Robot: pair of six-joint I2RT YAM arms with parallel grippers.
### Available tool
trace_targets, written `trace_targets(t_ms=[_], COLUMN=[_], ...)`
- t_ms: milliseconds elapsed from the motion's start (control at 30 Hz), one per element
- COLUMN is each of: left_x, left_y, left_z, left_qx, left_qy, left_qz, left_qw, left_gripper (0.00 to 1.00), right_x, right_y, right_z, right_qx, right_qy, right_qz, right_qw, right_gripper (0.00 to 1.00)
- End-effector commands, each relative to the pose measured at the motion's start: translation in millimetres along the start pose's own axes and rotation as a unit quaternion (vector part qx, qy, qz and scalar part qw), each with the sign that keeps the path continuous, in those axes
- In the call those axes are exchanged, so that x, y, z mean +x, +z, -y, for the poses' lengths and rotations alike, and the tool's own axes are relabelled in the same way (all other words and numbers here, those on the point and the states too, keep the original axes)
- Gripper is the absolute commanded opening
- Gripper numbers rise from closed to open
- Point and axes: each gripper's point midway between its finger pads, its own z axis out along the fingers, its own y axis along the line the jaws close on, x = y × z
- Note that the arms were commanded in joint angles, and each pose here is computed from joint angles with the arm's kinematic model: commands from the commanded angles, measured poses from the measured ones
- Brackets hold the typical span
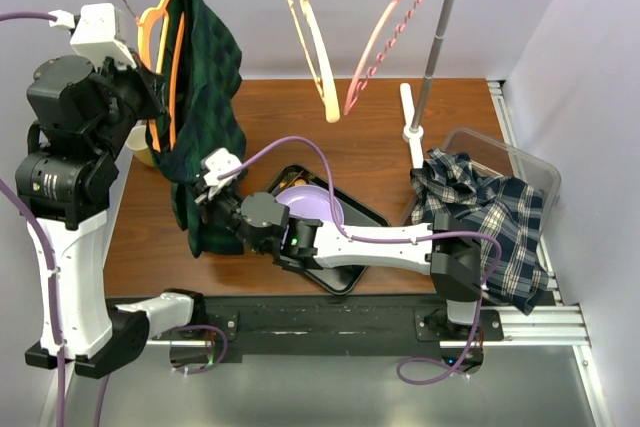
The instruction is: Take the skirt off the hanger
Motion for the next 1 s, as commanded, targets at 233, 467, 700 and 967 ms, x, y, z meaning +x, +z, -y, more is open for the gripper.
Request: trace_targets(t_ms=[233,467,700,967], left_x=[-90.9,-99.2,-85.6,-53.3], left_y=[-57.6,-59.7,-60.2,-44.3], left_z=[17.0,31.5,29.2,28.2], left_qx=[0.062,0.098,0.091,0.088], left_qy=[-0.055,-0.058,-0.046,-0.025], left_qz=[0.205,0.195,0.161,0.104], left_qw=[0.975,0.974,0.982,0.99], left_gripper=[0.0,0.0,0.0,0.0], right_x=[16.1,67.0,68.4,59.1], right_y=[-7.5,-3.1,7.6,10.3], right_z=[-30.7,-8.2,45.7,68.6], right_qx=[-0.036,0.013,0.064,0.074], right_qy=[-0.079,-0.13,-0.086,-0.06], right_qz=[-0.048,-0.087,-0.105,-0.1], right_qw=[0.995,0.988,0.989,0.99], right_gripper=[0.0,0.0,0.0,0.0])
